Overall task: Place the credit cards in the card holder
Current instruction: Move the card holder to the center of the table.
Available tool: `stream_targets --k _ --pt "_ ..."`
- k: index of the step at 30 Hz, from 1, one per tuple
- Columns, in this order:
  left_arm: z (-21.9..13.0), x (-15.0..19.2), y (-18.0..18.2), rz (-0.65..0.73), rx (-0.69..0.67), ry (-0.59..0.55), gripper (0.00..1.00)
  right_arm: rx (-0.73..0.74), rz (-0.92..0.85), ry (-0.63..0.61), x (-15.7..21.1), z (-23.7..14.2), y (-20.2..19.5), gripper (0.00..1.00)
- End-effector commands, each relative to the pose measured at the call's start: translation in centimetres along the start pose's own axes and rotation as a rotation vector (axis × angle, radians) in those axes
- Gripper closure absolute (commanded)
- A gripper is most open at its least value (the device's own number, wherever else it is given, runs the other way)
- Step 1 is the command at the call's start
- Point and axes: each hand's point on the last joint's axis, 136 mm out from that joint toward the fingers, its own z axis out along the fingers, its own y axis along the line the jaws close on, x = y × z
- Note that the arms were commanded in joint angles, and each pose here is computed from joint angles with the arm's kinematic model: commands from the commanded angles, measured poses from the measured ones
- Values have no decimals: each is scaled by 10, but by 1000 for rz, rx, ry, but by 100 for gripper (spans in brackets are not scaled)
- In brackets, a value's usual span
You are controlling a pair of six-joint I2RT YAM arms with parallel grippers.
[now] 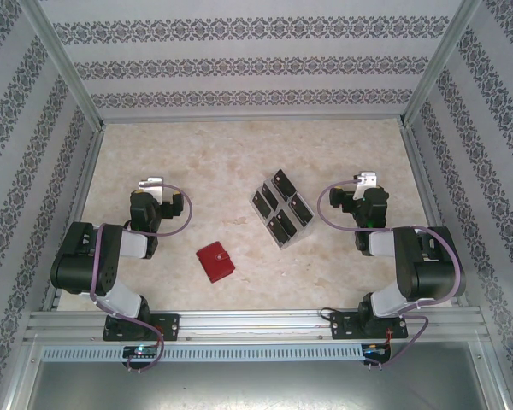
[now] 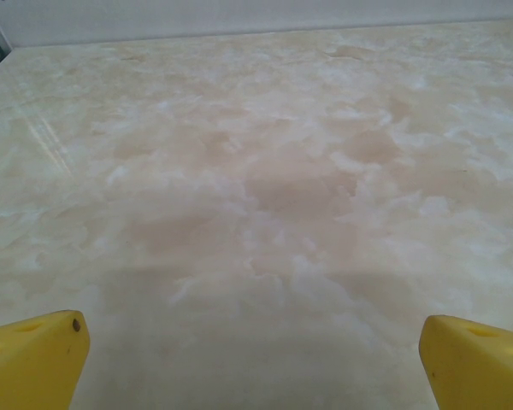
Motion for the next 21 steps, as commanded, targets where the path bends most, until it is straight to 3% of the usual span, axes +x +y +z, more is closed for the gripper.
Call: stream_targets --k 1,9,15,18,21 --pt "2 -11 5 -25 -7 -35 0 -20 18 -41 -14 -1 2 2" --pt "2 -11 5 -25 -9 -35 0 -18 16 -42 -14 -1 2 2" --pt "-17 -34 24 -62 -112 -56 0 115 70 -81 -50 -35 -18 2" --pt "-29 -53 35 -100 -179 -42 0 108 165 -53 -84 -58 -19 2" --pt "-44 -75 35 -199 -178 -27 0 158 409 -39 -99 -78 -29 2"
